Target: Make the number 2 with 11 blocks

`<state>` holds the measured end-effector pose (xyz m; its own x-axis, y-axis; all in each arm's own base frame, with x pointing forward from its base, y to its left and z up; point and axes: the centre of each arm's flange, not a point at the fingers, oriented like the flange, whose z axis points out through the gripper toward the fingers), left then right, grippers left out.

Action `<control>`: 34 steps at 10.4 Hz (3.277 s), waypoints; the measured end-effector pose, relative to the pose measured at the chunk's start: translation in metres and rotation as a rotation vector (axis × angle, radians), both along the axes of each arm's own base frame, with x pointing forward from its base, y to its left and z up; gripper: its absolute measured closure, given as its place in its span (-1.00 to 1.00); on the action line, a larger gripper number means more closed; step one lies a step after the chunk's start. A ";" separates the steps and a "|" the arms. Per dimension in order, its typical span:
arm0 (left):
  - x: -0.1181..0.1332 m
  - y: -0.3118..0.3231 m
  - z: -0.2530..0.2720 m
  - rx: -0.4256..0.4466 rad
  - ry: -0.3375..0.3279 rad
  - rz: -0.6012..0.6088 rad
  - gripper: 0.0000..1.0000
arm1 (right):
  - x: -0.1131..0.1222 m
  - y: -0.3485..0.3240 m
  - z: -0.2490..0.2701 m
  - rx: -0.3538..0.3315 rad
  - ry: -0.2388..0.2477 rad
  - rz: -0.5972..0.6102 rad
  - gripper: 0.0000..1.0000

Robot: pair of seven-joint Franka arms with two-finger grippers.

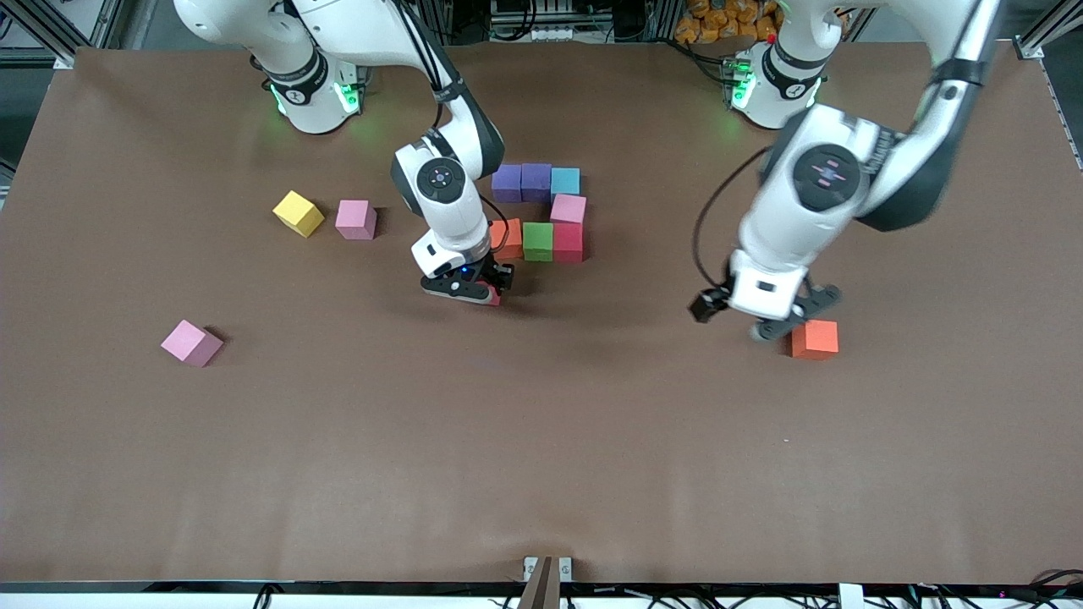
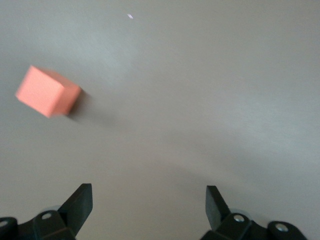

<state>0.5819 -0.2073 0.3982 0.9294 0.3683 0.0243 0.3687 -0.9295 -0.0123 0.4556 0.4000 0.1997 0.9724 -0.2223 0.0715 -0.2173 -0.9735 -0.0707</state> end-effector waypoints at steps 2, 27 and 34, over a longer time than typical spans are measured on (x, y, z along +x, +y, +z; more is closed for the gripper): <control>0.012 0.063 -0.018 0.022 0.037 -0.098 -1.00 | -0.004 0.007 -0.006 -0.007 0.001 0.016 -0.22; 0.027 0.173 -0.165 0.025 0.001 -0.476 -0.17 | -0.031 0.029 -0.012 -0.006 0.025 0.127 -0.22; 0.053 0.124 -0.123 0.033 -0.079 -0.509 -0.17 | -0.040 0.028 -0.024 -0.021 0.059 0.076 -0.49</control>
<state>0.6351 -0.0834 0.2756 0.9856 -0.1321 0.1053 -0.1291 -0.9910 -0.0351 0.4160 0.4276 0.1762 0.9891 -0.1465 0.0176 -0.1457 -0.9885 -0.0397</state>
